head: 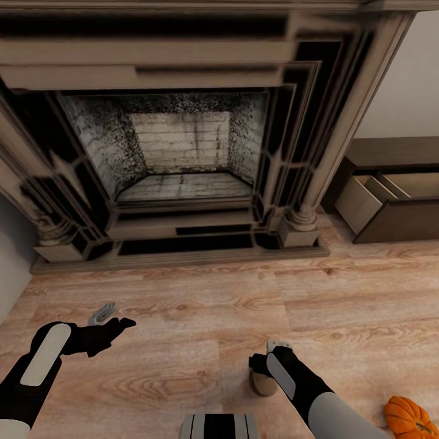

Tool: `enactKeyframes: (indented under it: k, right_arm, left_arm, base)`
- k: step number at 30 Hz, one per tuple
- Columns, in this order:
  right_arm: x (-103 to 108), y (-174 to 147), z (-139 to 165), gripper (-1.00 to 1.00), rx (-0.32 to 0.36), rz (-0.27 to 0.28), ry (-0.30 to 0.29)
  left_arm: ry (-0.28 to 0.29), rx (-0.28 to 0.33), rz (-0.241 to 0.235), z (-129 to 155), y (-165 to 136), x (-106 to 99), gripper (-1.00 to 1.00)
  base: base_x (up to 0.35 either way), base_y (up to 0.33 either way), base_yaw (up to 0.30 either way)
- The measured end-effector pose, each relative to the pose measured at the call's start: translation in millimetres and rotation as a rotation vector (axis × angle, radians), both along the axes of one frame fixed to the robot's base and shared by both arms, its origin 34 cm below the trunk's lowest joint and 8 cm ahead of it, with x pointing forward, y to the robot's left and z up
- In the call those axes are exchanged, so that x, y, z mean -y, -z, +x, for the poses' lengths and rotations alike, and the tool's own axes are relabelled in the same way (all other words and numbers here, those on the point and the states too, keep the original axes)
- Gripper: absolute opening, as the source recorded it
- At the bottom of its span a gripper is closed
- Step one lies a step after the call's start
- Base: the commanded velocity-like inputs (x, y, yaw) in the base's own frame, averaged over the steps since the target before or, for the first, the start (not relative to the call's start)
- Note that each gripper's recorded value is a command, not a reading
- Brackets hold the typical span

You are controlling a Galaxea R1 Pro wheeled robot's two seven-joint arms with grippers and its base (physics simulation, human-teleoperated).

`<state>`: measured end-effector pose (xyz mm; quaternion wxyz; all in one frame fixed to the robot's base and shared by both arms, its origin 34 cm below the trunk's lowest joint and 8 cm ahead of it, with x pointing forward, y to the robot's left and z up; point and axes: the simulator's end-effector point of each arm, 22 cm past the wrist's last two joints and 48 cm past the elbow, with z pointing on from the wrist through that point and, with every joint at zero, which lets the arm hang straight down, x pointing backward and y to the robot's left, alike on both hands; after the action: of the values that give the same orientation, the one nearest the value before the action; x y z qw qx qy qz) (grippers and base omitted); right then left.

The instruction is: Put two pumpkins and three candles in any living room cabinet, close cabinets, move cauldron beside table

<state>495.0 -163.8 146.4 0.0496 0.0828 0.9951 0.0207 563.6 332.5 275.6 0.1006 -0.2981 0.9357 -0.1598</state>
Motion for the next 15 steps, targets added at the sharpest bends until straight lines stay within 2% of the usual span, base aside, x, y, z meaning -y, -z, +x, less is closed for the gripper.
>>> enactKeyframes:
  k: [15]
  right_arm:
    - [-0.2, -0.2, 1.0, 1.00, 0.002, 0.001, 0.001]
  left_arm:
    - [0.001, 0.007, 0.000, 2.1, -2.1, 0.3, 1.00]
  base:
    - [0.006, -0.001, 0.000]
